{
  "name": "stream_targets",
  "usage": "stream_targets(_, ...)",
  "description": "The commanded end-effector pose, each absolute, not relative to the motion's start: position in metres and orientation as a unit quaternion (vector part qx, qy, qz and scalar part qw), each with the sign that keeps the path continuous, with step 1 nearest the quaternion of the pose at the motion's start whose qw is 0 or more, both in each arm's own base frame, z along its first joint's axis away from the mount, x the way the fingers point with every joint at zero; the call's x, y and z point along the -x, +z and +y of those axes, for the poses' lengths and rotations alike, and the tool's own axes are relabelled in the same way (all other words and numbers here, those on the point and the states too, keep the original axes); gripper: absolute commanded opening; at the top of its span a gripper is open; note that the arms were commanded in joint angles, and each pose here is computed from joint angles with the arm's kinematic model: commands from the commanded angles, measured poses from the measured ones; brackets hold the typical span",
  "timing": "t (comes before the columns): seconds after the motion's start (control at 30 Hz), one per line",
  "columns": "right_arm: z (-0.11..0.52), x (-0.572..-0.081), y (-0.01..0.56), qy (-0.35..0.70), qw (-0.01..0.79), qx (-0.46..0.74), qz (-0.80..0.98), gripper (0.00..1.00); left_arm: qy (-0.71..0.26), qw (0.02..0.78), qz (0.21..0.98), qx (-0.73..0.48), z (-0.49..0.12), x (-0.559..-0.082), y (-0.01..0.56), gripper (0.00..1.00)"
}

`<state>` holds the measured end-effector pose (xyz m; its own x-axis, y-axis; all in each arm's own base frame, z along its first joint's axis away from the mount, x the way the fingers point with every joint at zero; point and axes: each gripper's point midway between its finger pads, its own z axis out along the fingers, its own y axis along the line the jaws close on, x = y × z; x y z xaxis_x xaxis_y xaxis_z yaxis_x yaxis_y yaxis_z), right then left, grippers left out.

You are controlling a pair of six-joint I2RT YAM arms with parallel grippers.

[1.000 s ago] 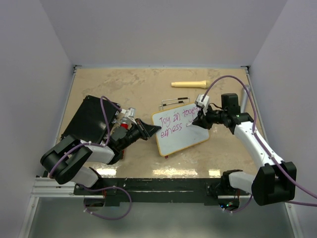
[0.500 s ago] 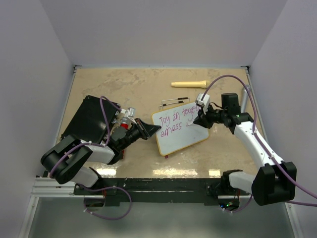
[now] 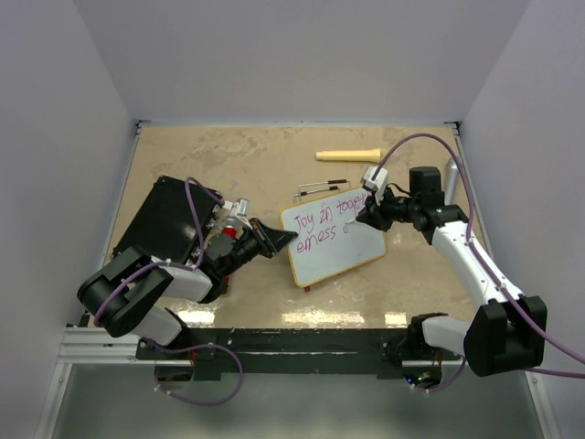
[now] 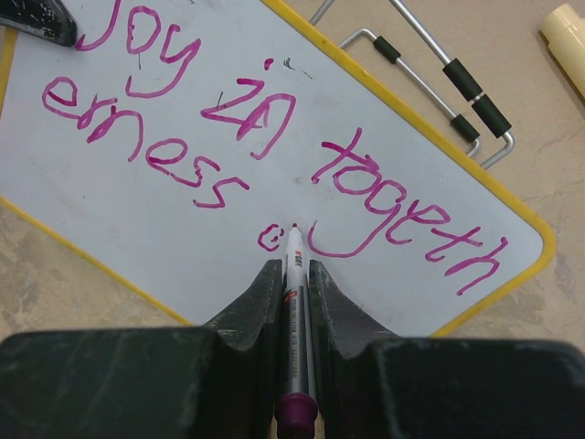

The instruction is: Write a sentence on the whiteboard

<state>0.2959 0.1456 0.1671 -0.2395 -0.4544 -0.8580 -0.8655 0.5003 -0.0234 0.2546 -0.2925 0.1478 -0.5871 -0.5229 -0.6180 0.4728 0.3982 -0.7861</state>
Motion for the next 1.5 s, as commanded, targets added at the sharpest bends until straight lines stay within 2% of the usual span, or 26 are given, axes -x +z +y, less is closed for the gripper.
stream_targets(0.0,0.147,-0.300,0.181,0.230,0.448,0.451,0.737,0.00,-0.575,0.487,0.657,0.004,-0.294,-0.254,0.178,0.00)
stream_targets(0.57,0.142,-0.282,0.157,0.232,0.397,0.470,0.753,0.00,-0.577,0.487,0.655,0.004,-0.295,-0.254,0.179,0.00)
stream_targets(0.87,0.165,-0.271,0.153,0.258,0.372,0.506,0.734,0.00,-0.577,0.488,0.655,0.003,-0.295,-0.254,0.179,0.00)
stream_targets(1.1,0.161,-0.297,0.202,0.230,0.458,0.472,0.717,0.00,-0.576,0.487,0.657,0.002,-0.295,-0.254,0.177,0.00)
stream_targets(1.23,0.150,-0.296,0.207,0.224,0.467,0.464,0.719,0.00,-0.574,0.484,0.660,0.003,-0.294,-0.253,0.174,0.00)
stream_targets(1.47,0.140,-0.298,0.185,0.204,0.449,0.452,0.743,0.00,-0.577,0.484,0.658,0.002,-0.294,-0.252,0.174,0.00)
